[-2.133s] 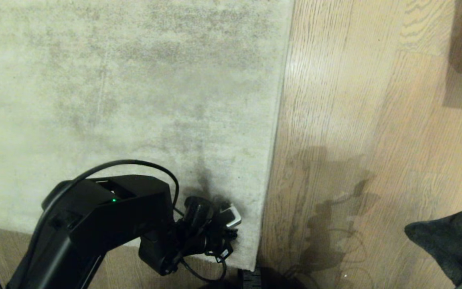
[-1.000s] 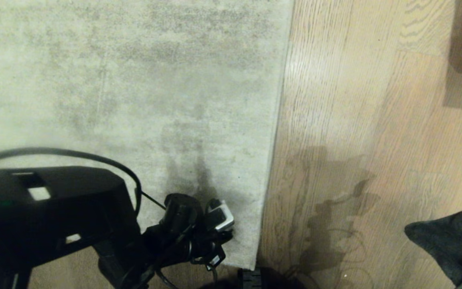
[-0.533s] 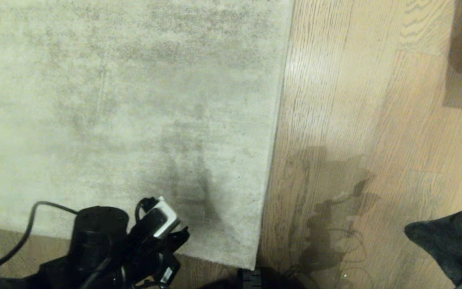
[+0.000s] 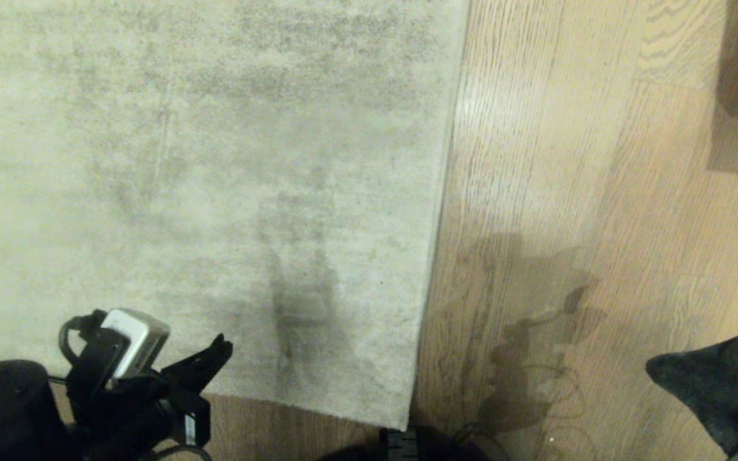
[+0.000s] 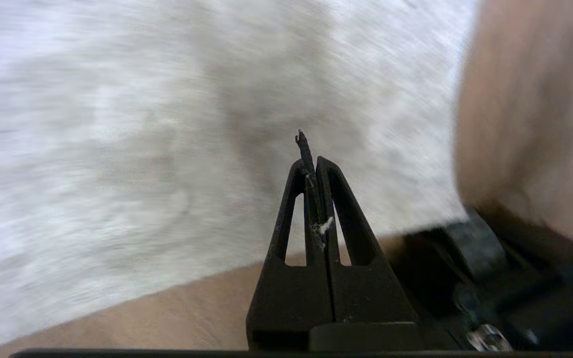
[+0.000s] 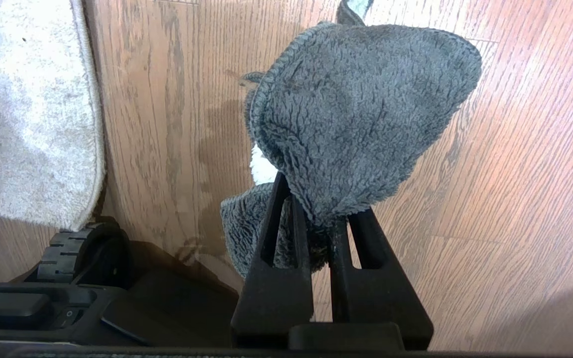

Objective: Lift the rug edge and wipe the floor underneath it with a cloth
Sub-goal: Put down the rag

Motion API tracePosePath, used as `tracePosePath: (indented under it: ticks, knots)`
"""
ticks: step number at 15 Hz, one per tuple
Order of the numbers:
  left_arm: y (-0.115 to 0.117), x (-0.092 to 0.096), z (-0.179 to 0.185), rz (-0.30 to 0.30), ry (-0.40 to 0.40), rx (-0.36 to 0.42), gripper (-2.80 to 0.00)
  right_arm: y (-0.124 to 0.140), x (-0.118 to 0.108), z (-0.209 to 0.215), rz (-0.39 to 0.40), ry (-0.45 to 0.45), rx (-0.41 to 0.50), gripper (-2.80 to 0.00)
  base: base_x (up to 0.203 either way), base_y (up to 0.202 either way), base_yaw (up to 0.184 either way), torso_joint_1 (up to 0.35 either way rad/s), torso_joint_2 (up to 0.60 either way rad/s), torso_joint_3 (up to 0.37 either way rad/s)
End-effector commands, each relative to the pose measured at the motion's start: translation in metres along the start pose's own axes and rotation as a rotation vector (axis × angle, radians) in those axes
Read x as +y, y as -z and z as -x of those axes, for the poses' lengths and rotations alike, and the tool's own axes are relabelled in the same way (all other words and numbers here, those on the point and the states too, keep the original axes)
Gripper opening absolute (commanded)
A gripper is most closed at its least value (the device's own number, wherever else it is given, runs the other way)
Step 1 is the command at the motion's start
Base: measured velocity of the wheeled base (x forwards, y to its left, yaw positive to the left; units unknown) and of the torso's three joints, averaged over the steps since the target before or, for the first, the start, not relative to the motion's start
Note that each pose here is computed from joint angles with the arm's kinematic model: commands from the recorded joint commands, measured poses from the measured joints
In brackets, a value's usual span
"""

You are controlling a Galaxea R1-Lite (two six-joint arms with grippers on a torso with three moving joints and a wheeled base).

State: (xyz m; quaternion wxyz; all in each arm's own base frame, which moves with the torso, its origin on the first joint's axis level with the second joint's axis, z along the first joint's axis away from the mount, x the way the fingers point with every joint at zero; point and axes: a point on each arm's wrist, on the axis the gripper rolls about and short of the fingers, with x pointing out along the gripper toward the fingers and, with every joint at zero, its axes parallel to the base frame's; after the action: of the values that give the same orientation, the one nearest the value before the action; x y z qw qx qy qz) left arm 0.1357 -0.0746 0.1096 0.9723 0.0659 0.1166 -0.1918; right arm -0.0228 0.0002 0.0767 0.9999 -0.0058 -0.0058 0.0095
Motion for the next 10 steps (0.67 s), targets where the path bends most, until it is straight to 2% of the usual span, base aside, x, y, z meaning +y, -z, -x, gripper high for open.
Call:
tracePosePath:
  ticks: [1, 3, 8, 10]
  knots:
    - [-0.007, 0.012, 0.009, 0.026, -0.069, -0.061, -2.80, 0.000, 0.000, 0.000, 0.001, -0.001, 0.000, -2.80, 0.000, 0.000, 0.000, 0.000, 0.00, 0.000]
    - [-0.007, 0.017, 0.011, 0.040, -0.101, -0.069, -2.80, 0.000, 0.000, 0.000, 0.001, -0.001, 0.001, -2.80, 0.000, 0.000, 0.000, 0.000, 0.00, 0.000]
    - [-0.008, 0.019, 0.013, 0.064, -0.114, -0.078, -2.80, 0.000, 0.000, 0.000, 0.001, -0.001, -0.001, -2.80, 0.000, 0.000, 0.000, 0.000, 0.00, 0.000]
    - [-0.011, 0.026, 0.019, 0.075, -0.167, -0.111, -2.80, 0.000, 0.000, 0.000, 0.001, -0.001, 0.000, -2.80, 0.000, 0.000, 0.000, 0.000, 0.00, 0.000]
